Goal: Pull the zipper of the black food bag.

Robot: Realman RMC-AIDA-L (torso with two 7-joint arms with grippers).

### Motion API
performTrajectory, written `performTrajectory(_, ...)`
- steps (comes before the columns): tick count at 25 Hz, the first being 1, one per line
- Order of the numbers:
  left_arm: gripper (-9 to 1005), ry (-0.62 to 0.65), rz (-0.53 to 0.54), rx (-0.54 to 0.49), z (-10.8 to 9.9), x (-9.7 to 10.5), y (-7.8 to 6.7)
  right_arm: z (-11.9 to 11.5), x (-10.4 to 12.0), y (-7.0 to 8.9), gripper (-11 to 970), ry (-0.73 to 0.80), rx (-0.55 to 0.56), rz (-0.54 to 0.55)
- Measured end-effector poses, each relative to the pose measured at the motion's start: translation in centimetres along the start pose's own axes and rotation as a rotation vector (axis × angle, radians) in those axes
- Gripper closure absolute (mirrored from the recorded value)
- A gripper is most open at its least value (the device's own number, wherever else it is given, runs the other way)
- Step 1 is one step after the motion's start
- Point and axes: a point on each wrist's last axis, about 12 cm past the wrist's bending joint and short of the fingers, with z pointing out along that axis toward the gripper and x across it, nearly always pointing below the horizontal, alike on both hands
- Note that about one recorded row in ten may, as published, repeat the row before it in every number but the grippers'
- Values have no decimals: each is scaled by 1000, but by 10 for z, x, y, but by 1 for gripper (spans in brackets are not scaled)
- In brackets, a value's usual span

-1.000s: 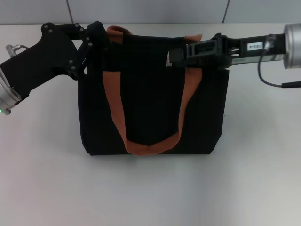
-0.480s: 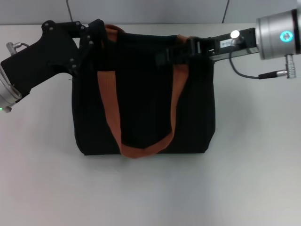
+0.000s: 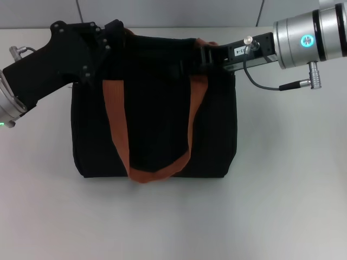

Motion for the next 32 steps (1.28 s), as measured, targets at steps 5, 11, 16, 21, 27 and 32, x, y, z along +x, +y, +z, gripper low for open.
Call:
performTrajectory(5, 927, -9, 0, -1, -4, -1, -1, -2, 1, -2, 823, -17, 3, 2)
performTrajectory(11, 926, -10, 2, -7, -6, -1, -1, -14, 2, -7, 922, -50, 30, -10)
performTrajectory(16, 926, -13, 13, -17, -7, -2, 0, -35, 4, -14, 957, -112, 76, 0)
performTrajectory(21, 925, -13, 14, -17, -7, -2, 1, -56, 8, -22, 959, -176, 111, 18)
performTrajectory(27, 924, -13, 13, -19, -7, -2, 1, -70, 13, -26, 961, -209, 119, 28)
performTrajectory(32, 923, -13, 8, -20, -7, -1, 0, -75, 14, -19, 928, -245, 18, -4)
